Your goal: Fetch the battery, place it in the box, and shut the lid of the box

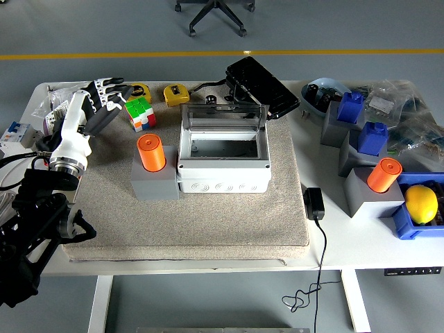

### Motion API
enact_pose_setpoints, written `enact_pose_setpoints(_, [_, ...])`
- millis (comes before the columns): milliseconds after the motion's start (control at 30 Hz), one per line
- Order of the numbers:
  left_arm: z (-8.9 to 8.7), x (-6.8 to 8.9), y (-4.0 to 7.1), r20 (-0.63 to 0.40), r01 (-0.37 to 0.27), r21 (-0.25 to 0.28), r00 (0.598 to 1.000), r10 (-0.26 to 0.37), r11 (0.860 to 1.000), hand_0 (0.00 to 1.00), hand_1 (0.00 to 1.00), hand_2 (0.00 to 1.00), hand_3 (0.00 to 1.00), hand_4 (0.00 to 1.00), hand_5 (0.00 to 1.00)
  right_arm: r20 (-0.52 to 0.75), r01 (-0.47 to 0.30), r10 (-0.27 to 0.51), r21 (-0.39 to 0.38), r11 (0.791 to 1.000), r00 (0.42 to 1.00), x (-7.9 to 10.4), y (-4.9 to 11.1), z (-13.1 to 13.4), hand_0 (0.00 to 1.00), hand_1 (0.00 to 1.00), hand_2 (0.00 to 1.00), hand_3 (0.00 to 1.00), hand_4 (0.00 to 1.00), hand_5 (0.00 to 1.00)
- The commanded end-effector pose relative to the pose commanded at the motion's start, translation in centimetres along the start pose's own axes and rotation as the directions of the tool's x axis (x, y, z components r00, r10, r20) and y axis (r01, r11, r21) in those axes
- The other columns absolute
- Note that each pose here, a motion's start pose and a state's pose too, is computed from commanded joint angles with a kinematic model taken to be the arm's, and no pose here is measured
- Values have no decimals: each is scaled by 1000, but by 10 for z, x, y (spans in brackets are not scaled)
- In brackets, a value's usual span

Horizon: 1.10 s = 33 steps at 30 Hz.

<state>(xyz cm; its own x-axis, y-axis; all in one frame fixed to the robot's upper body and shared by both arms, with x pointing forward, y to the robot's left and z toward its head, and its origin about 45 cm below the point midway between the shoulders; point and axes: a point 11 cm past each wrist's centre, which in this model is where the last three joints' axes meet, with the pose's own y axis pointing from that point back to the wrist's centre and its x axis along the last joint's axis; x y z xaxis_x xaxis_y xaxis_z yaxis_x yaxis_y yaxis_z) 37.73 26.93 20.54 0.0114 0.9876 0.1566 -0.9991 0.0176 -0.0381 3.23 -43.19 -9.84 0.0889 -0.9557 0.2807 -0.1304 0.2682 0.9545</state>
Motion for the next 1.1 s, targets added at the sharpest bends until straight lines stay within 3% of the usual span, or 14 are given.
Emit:
enact_pose_setpoints(100, [-6, -5, 4, 17, 12, 2, 1000, -12, 1000, 669, 664, 668, 643, 998, 457, 0, -1, 1, 0, 1000, 1000, 0, 0, 0, 632, 673, 682, 587, 956, 462])
enact_pose_setpoints(133, [-8, -7, 6, 24, 16, 3, 1000, -16, 1000, 690, 682, 693, 709, 998, 533, 0, -2, 2, -1, 1000, 1000, 1, 0, 0, 633, 673, 683, 587, 956, 463])
enact_pose_setpoints(300, [-22, -18, 13, 59, 48, 29, 997, -50, 998, 690, 682, 693, 709, 998, 533, -2, -3, 3, -1, 1000, 1000, 1, 0, 0, 633, 673, 683, 587, 956, 463])
enact_pose_setpoints(333, [-24, -19, 14, 62, 54, 34, 997, -56, 998, 731, 712, 732, 749, 998, 556, -2, -3, 3, -1, 1000, 1000, 2, 0, 0, 634, 673, 682, 588, 956, 463])
enact_pose_setpoints(700, [-42, -38, 23, 48, 70, 52, 996, -73, 996, 729, 705, 728, 736, 998, 533, -6, -1, 1, -1, 1000, 1000, 1, 0, 0, 631, 674, 682, 588, 956, 462])
enact_pose_setpoints(733, [-43, -40, 24, 47, 73, 54, 996, -75, 996, 710, 686, 702, 705, 998, 429, -5, -1, 1, 0, 1000, 1000, 1, 0, -1, 633, 673, 684, 587, 956, 462])
enact_pose_setpoints(900, [-46, -50, 27, 37, 85, 56, 995, -88, 995, 710, 686, 702, 705, 998, 429, -2, 1, -1, 3, 1000, 1000, 1, 0, -2, 633, 673, 684, 587, 956, 462])
enact_pose_setpoints(933, [-46, -50, 27, 34, 85, 55, 996, -87, 995, 688, 637, 646, 620, 998, 326, -1, 1, -1, 3, 1000, 1000, 1, 0, -2, 635, 673, 684, 587, 957, 461])
enact_pose_setpoints(1100, [-46, -56, 27, 30, 87, 55, 996, -88, 995, 688, 637, 646, 620, 998, 326, 1, 0, 0, 0, 1000, 1000, 1, 0, 0, 635, 673, 684, 587, 957, 461])
